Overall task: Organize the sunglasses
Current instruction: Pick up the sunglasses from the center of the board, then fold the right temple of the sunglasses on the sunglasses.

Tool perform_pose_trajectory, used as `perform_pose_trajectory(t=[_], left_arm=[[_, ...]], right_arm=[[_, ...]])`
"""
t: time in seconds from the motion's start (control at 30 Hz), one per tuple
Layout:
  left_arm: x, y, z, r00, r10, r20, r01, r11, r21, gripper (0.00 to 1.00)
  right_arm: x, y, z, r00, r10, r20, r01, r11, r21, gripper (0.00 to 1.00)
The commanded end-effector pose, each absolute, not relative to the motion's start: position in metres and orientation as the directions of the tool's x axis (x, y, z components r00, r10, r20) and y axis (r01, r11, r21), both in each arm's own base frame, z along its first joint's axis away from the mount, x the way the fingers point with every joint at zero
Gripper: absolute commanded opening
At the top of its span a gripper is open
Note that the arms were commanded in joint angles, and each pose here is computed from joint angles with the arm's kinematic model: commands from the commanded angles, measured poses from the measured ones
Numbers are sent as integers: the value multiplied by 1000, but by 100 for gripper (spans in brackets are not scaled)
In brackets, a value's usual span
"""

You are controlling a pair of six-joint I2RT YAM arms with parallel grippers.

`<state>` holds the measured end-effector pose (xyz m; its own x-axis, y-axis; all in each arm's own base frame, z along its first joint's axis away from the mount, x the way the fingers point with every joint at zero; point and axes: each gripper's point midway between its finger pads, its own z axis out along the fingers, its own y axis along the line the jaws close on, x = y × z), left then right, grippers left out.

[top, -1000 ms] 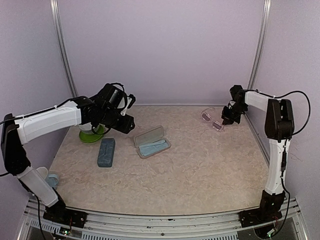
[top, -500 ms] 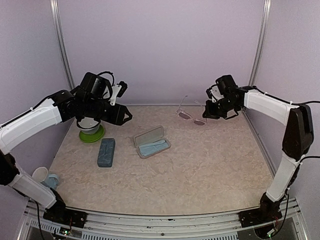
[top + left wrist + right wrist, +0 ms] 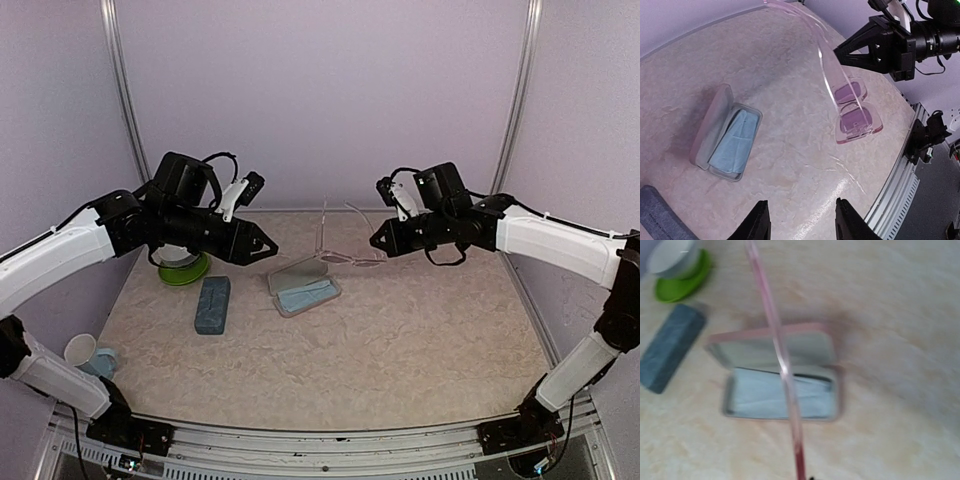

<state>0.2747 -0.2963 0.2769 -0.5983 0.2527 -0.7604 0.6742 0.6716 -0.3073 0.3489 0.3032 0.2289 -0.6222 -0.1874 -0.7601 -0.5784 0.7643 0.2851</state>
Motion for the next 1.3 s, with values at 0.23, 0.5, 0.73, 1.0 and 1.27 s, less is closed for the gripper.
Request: perform_pose_trajectory(t=[0.23,0.5,0.73,1.0,1.27], left_arm=[[244,-333,296,-568,238,-788,762,516,-393,43],[240,-338,292,-579,233,-781,754,516,-405,42],[236,-343,292,-585,231,-777,754,509,-416,42],[230,-347,280,-596,252,-762,752,509,-420,41],[226,-351,273,-605,256,-754,750,502,-431,40]], right_arm=[[314,345,263,-445,-238,-863,-718,672,184,0],[301,355,267,-417,-242,-876,-747,641,179,0],[292,358,271,-404,-243,-882,-760,625,177,0],[285,362,281,-383,-227,-895,-769,615,174,0],[278,365,292,-371,-197,-908,-771,611,182,0]])
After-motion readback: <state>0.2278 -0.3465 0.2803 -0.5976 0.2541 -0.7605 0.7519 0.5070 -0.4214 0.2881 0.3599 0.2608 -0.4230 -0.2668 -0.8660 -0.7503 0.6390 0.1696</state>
